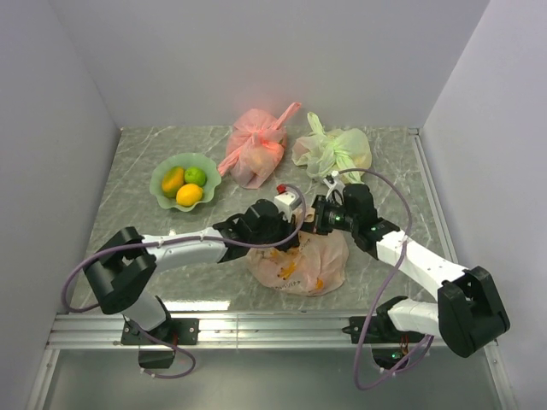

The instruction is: Place the fake fruits into the plastic bag and tie a complex knot

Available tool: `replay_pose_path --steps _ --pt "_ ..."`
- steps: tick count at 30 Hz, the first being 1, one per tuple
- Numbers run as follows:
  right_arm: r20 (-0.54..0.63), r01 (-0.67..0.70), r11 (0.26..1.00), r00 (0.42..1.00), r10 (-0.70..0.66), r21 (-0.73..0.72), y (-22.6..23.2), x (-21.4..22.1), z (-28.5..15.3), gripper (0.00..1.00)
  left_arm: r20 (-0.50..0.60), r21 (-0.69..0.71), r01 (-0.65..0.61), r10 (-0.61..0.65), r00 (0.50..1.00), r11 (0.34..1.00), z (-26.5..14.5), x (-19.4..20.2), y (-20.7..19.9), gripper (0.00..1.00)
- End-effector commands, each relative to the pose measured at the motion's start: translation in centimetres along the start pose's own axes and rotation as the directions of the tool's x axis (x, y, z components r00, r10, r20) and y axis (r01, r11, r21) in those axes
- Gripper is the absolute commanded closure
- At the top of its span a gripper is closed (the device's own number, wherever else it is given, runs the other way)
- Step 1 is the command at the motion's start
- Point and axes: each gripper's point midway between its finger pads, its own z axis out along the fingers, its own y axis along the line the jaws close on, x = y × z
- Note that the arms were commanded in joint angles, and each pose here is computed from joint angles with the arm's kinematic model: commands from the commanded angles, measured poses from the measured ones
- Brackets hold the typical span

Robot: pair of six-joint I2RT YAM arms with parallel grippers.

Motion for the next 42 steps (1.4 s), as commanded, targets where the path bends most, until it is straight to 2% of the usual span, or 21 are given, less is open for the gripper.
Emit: replay_pose_path --steps 1,4,5,8,10,13,16,19,20,22,27,30,31,34,38,41,42 --pt "-0.024 0.055 0.982 0.998 -0.061 -0.182 4.9 -0.9 -1.2 0.90 0.154 0.056 0.098 -0.106 0.982 0.994 1.1 -3.9 -0.1 1.00" --pt "-0.093 0.150 0.978 0.982 -0.165 -0.147 3.8 -0.7 -2.5 0.65 0.165 0.077 0.124 -0.135 0.977 0.989 0.8 -3.8 0.5 1.00" --pt "-0.096 0.169 0.976 0.978 -0.183 -0.139 3.5 -0.9 -3.1 0.48 0.170 0.086 0.125 -0.138 0.976 0.988 0.7 -4.0 0.4 1.00" --pt "-0.106 0.289 0.948 0.947 -0.303 -0.133 3.5 -1.5 -5.6 0.13 0.154 0.117 0.120 -0.137 0.978 0.986 0.5 -3.8 -0.1 1.00" --pt "-0.117 0.358 0.924 0.920 -0.374 -0.135 3.9 -1.7 -7.2 0.12 0.142 0.120 0.128 -0.145 0.979 0.984 0.6 -3.3 -0.1 1.00" --pt "-0.073 0.358 0.929 0.928 -0.365 -0.093 3.3 -3.6 -8.7 0.14 0.135 0.125 0.136 -0.153 0.979 0.983 0.6 -3.1 -0.2 1.00" --pt "0.023 0.317 0.948 0.948 -0.316 -0.018 1.2 -6.8 -9.0 0.26 0.133 0.137 0.139 -0.158 0.979 0.981 0.6 -3.1 -0.4 1.00" --pt "0.032 0.249 0.968 0.968 -0.250 0.037 -2.0 -8.6 -7.6 0.52 0.126 0.143 0.148 -0.166 0.978 0.979 0.7 -3.1 -0.6 1.00" --pt "0.017 0.242 0.970 0.970 -0.243 0.029 -2.6 -8.5 -7.0 0.56 0.121 0.148 0.149 -0.167 0.978 0.978 0.8 -3.0 -0.6 1.00" --pt "-0.027 0.192 0.981 0.981 -0.192 0.030 -4.5 -7.9 -5.4 0.57 0.112 0.145 0.154 -0.171 0.979 0.977 0.9 -2.8 -0.6 1.00" --pt "-0.148 0.091 0.995 0.984 -0.095 -0.032 -6.0 -4.8 -3.8 0.52 0.110 0.134 0.163 -0.178 0.978 0.977 1.1 -2.6 -0.3 1.00" --pt "-0.259 0.008 0.998 0.966 -0.022 -0.055 -6.0 -1.2 -3.8 0.41 0.124 0.140 0.156 -0.174 0.977 0.978 1.2 -3.0 -0.3 1.00" --pt "-0.298 -0.042 0.997 0.954 0.021 -0.065 -5.8 0.3 -4.0 0.32 0.127 0.140 0.152 -0.170 0.977 0.979 1.2 -3.1 -0.2 1.00" --pt "-0.345 -0.142 0.986 0.933 0.103 -0.092 -5.1 2.1 -3.9 0.21 0.129 0.159 0.146 -0.168 0.977 0.976 1.5 -3.3 -0.4 1.00" --pt "-0.391 -0.218 0.970 0.906 0.159 -0.111 -4.2 3.9 -2.9 0.18 0.126 0.192 0.151 -0.177 0.976 0.970 1.4 -3.8 -0.4 1.00" --pt "-0.365 -0.239 0.962 0.914 0.178 -0.131 -2.9 4.3 -1.8 0.16 0.101 0.289 0.168 -0.205 0.974 0.943 0.3 -3.9 -1.1 1.00" --pt "-0.346 -0.228 0.958 0.925 0.156 -0.177 -1.2 4.0 -0.9 0.16 0.094 0.319 0.176 -0.216 0.972 0.931 -0.4 -3.7 -1.2 1.00"
